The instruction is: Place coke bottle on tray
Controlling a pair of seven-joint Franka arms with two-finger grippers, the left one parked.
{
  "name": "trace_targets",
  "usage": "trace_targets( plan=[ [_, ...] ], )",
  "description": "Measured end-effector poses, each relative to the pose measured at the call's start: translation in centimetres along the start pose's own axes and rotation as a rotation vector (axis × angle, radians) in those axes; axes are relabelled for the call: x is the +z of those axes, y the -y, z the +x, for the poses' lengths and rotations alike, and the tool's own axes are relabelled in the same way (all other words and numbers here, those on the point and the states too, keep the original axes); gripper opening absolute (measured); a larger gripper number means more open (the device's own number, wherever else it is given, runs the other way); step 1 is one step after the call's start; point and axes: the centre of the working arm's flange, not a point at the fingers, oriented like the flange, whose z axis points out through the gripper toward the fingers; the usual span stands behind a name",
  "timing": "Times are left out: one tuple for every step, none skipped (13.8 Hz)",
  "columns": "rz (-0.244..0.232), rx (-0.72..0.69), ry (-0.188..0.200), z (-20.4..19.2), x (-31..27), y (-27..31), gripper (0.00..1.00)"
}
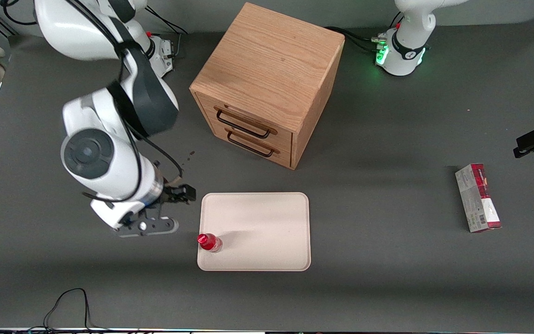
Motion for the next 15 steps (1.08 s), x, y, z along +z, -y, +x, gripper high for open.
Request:
trace_targets(
  plan=[
    [-0.012,0.013,0.013,-1.0,-1.7,-1.1,1.00],
    [-0.021,0.032,0.017,-1.7,-3.0,-2.6,1.00],
    [-0.027,0.053,0.017,-2.3,-4.1,-4.1,1.00],
    [-0.031,0.071,0.021,-3.0,-4.9,-5.8,1.00],
    [-0.034,0.082,0.030,-3.7,-5.3,-7.5,1.00],
    [-0.034,0.087,0.036,-4.3,-5.6,-9.3,1.00],
    [-0.031,0.083,0.035,-4.8,-6.0,-11.3,1.00],
    [-0.025,0.077,0.025,-5.3,-6.4,-13.6,1.00],
    [-0.019,0.082,0.011,-6.1,-6.8,-16.1,1.00],
    [-0.011,0.097,0.001,-7.0,-7.1,-18.5,1.00],
    [-0.003,0.116,-0.009,-8.0,-7.3,-20.9,1.00],
    [0.003,0.124,-0.024,-8.9,-7.6,-22.8,1.00],
    [0.006,0.119,-0.034,-9.8,-7.8,-24.3,1.00],
    [0.008,0.115,-0.044,-10.5,-8.2,-25.3,1.00],
    [0.008,0.117,-0.051,-11.1,-8.6,-25.9,1.00]
  ],
)
